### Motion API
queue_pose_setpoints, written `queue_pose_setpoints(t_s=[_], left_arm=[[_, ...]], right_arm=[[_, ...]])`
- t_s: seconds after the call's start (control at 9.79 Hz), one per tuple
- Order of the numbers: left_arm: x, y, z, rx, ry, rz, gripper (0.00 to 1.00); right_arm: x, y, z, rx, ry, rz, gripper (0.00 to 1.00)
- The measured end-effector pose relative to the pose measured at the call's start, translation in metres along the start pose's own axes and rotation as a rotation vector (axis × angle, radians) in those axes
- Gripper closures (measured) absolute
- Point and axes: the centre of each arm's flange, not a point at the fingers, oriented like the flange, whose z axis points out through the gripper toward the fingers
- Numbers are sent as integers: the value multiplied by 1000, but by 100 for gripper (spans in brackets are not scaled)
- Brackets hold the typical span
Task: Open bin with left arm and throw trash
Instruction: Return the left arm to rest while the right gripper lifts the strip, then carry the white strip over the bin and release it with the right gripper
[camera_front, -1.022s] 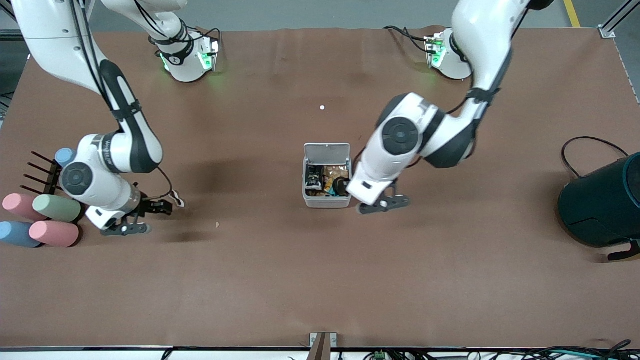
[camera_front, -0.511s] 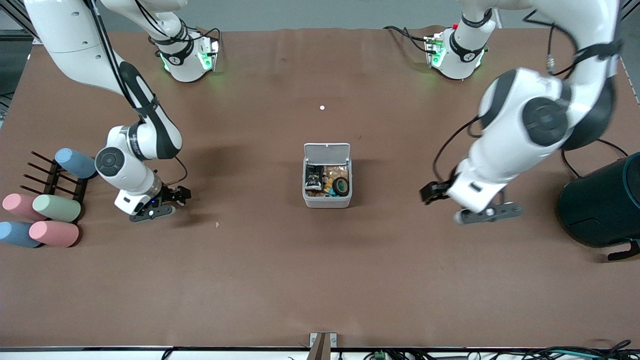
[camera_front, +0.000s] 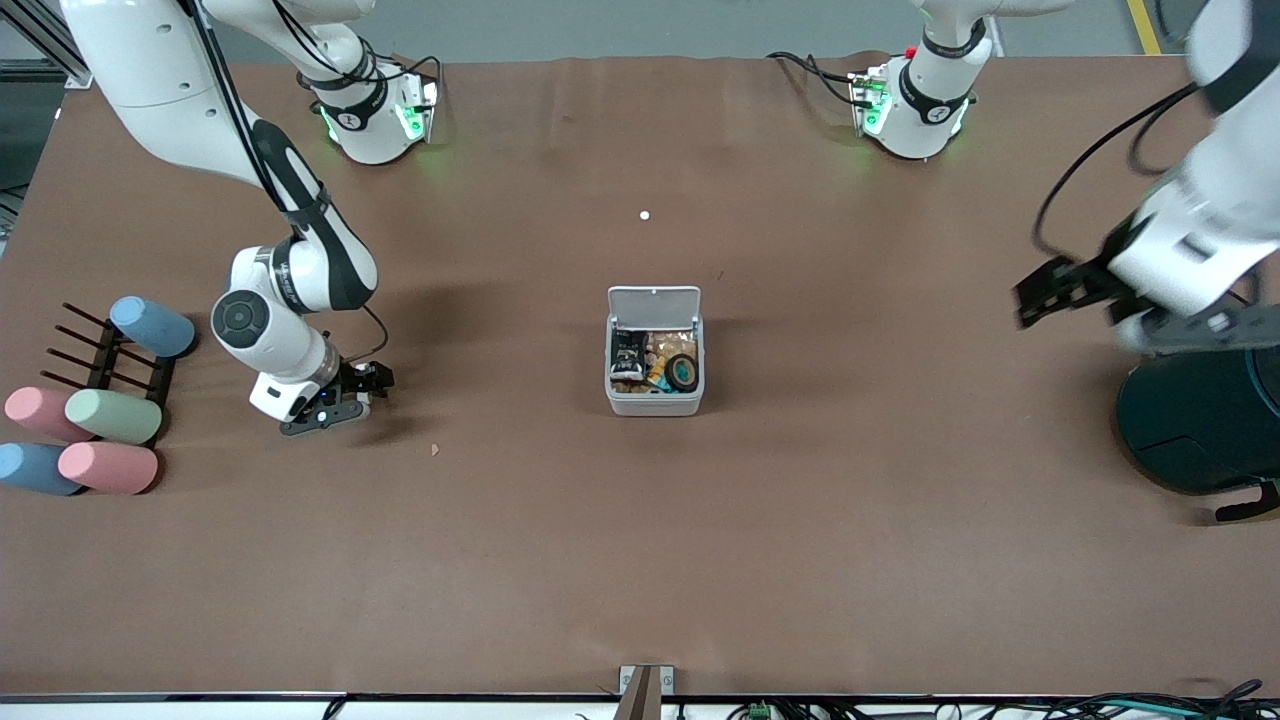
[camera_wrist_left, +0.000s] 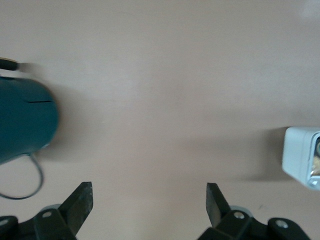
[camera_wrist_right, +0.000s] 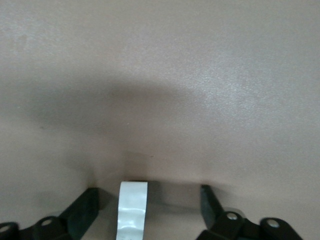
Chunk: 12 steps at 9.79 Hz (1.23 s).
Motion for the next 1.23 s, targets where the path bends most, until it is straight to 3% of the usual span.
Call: queue_pose_setpoints(t_s=[0.41, 0.61, 0.92, 1.23], left_arm=[[-24, -46, -8, 9, -1, 41, 0], [-26, -46, -18, 8, 20, 40, 0], [-17, -51, -20, 9, 29, 27, 0], [-13, -56, -15, 9, 9, 15, 0]], right_arm=[[-6, -6, -14, 9, -56, 2, 80], [19, -40, -39, 35, 10, 134, 81], [99, -154, -161, 117, 101, 381, 81], [138, -280, -236, 232, 178, 577, 81]])
